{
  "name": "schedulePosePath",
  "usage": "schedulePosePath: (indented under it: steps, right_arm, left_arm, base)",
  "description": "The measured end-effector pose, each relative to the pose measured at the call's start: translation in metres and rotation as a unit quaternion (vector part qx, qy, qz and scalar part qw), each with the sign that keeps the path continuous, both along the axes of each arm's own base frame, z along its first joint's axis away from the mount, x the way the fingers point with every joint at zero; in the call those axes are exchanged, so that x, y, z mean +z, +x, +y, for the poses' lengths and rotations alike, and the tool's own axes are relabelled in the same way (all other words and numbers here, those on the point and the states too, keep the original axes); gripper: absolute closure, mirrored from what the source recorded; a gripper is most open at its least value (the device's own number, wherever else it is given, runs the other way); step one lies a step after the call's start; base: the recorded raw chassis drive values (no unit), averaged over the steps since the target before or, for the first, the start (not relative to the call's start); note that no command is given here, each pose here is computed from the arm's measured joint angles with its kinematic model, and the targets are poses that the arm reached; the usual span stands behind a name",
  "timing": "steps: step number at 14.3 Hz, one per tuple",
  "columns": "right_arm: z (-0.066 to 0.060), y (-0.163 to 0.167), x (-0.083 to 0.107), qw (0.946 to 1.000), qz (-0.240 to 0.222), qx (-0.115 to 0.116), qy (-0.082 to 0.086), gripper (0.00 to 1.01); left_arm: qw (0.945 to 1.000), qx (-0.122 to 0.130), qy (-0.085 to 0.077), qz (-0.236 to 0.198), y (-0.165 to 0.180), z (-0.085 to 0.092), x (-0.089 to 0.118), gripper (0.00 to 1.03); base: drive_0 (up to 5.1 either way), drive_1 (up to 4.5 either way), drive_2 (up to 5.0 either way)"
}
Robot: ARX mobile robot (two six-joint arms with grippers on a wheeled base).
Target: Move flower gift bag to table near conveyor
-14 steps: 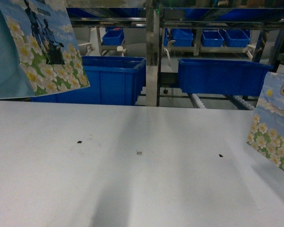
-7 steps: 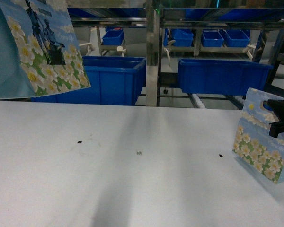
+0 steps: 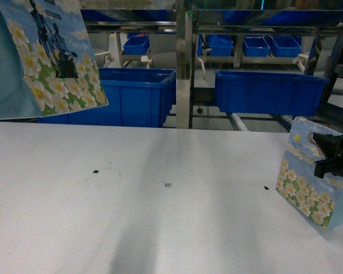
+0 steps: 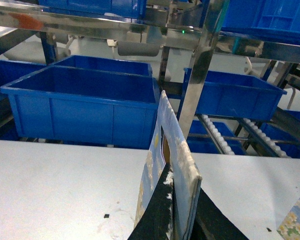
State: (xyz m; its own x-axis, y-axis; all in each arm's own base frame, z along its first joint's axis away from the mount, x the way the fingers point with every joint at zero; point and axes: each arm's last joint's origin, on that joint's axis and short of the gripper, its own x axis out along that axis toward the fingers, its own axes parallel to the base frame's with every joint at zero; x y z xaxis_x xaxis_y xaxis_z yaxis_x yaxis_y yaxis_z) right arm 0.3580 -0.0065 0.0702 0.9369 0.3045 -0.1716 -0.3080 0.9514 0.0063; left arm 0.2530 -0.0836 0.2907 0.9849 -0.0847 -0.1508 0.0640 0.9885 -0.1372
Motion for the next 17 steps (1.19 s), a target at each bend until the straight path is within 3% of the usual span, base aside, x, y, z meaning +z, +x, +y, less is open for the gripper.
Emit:
schedulePosePath:
  steps: [2, 4, 5, 6, 7, 9, 10, 11, 14, 17]
  right_arm:
    - [0.000, 0.000, -0.003, 1.0000, 0.006, -0.001, -0.001, 0.57]
    - [0.001, -0.003, -0.002, 0.9999, 0.013, 0.001, 0.003, 0.33]
    - [0.007, -0.013, 0.008, 0.9997, 0.015, 0.012, 0.017, 0.21]
    - [0.017, -0.024, 0.031, 0.9981, 0.002, 0.045, 0.041, 0.08]
    - [0.029, -0.033, 0.062, 0.9932, -0.022, 0.087, 0.074, 0.01]
    - [0.045, -0.054, 0.111, 0.9782, -0.028, 0.152, 0.139, 0.03]
    - [0.044, -0.061, 0.132, 0.9731, -0.034, 0.157, 0.165, 0.03]
    - [0.043, -0.065, 0.144, 0.9699, -0.053, 0.160, 0.176, 0.03]
    - [0.043, -0.062, 0.138, 0.9689, -0.030, 0.156, 0.190, 0.03]
    - [0.043, -0.062, 0.138, 0.9686, -0.031, 0.157, 0.191, 0.03]
  left_arm:
    - [1.0000, 0.000, 0.000, 0.000, 0.000, 0.000, 0.000, 1.01]
    - [1.0000, 0.000, 0.000, 0.000, 0.000, 0.000, 0.000, 1.01]
    - [1.0000, 0.000, 0.000, 0.000, 0.000, 0.000, 0.000, 1.01]
    - [1.0000, 0.000, 0.000, 0.000, 0.000, 0.000, 0.000, 1.01]
    - [1.0000, 0.000, 0.000, 0.000, 0.000, 0.000, 0.000, 1.01]
    - [1.0000, 0.000, 0.000, 0.000, 0.000, 0.000, 0.000, 1.01]
    - [1.0000, 0.000, 0.000, 0.000, 0.000, 0.000, 0.000, 1.01]
    - [1.0000, 0.001, 0.000, 0.000, 0.000, 0.000, 0.000, 1.01]
    - [1.0000, 0.006, 0.002, -0.007, 0.020, -0.004, -0.001, 1.01]
    - [0.9987, 0.016, 0.033, 0.035, 0.071, -0.015, -0.022, 1.01]
  base:
    - [0.0, 0.00, 0.0]
    - [0.0, 0.00, 0.0]
    - [0.0, 0.00, 0.0]
    - [0.0, 0.00, 0.0]
    - [0.0, 0.00, 0.0]
    - [0.0, 0.00, 0.0]
    - [0.0, 0.00, 0.0]
    - [0.0, 0.00, 0.0]
    - [0.0, 0.00, 0.0]
    - [0.0, 0.00, 0.0]
